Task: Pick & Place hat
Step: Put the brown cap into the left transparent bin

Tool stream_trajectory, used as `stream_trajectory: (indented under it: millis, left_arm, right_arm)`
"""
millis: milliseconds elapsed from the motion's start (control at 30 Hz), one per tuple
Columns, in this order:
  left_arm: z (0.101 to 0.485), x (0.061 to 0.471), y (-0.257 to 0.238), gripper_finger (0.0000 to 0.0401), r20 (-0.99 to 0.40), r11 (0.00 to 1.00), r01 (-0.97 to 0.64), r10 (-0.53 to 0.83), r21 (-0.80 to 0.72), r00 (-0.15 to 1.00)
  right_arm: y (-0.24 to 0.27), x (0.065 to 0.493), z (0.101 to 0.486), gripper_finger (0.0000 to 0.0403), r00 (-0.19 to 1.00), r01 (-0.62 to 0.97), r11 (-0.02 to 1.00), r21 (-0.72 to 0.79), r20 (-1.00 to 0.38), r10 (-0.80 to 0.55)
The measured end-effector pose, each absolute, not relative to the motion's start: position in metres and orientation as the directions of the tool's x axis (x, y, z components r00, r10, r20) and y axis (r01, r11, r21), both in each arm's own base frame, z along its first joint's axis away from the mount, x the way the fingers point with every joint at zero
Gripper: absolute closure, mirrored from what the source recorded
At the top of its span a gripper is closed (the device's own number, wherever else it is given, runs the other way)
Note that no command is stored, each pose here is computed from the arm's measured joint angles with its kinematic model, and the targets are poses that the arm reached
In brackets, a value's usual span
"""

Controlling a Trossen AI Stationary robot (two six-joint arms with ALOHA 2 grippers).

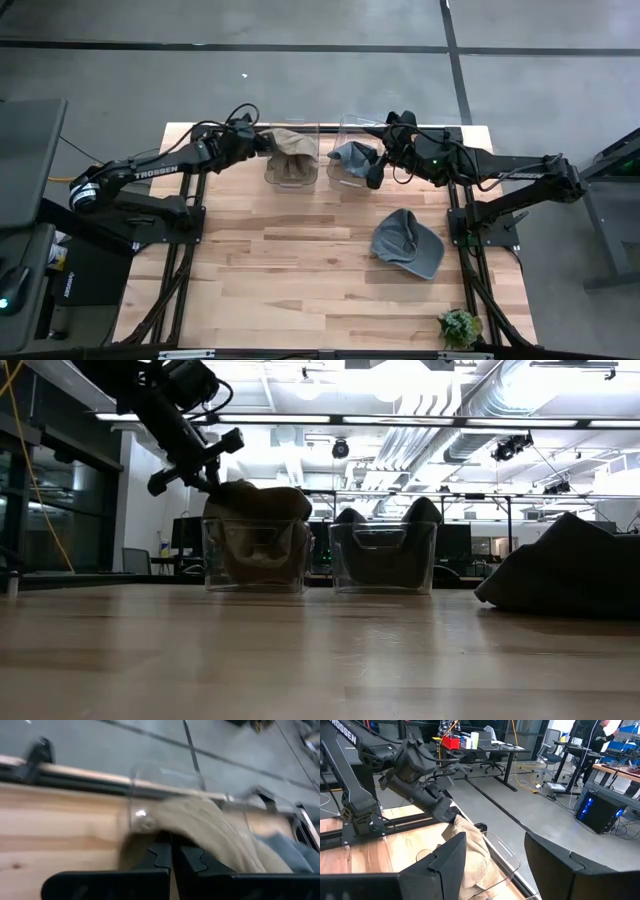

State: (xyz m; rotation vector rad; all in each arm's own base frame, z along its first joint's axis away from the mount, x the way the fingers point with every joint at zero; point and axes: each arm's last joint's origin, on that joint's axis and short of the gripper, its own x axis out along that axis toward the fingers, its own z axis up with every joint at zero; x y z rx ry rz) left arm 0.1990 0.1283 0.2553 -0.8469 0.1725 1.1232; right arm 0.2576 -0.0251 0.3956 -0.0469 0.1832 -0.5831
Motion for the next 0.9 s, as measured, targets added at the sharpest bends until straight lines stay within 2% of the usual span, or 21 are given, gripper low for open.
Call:
stream_trajectory:
  millis: [133, 500, 600, 767, 833, 900]
  left_arm:
    - [0.255, 0.202, 0.124, 0.0401, -0.546, 0.228, -0.807, 0.633, -0.545, 0.548]
    - [0.267, 0.2, 0.109, 0.0401, -0.522, 0.291, -0.683, 0.47, -0.67, 0.712]
    - [0.276, 0.193, 0.108, 0.0401, -0.48, 0.27, -0.678, 0.534, -0.684, 0.696]
    - [0.289, 0.178, 0.109, 0.0401, -0.388, 0.175, -0.731, 0.754, -0.66, 0.53]
    - [0.291, 0.177, 0.112, 0.0401, -0.364, 0.146, -0.73, 0.791, -0.668, 0.491]
    - [0.29, 0.176, 0.119, 0.0401, -0.361, 0.145, -0.71, 0.781, -0.689, 0.51]
  right_arm:
    - [-0.025, 0.258, 0.395, 0.0206, 0.819, 0.543, 0.834, -0.097, -0.161, -0.551]
    - [-0.025, 0.257, 0.395, 0.0206, 0.813, 0.549, 0.83, -0.101, -0.164, -0.558]
    - [-0.026, 0.257, 0.395, 0.0206, 0.81, 0.553, 0.827, -0.106, -0.163, -0.563]
    - [-0.026, 0.257, 0.395, 0.0206, 0.804, 0.56, 0.821, -0.11, -0.165, -0.571]
    - [-0.026, 0.257, 0.395, 0.0206, 0.804, 0.56, 0.821, -0.111, -0.166, -0.571]
    - [-0.026, 0.257, 0.395, 0.0206, 0.804, 0.561, 0.821, -0.111, -0.166, -0.571]
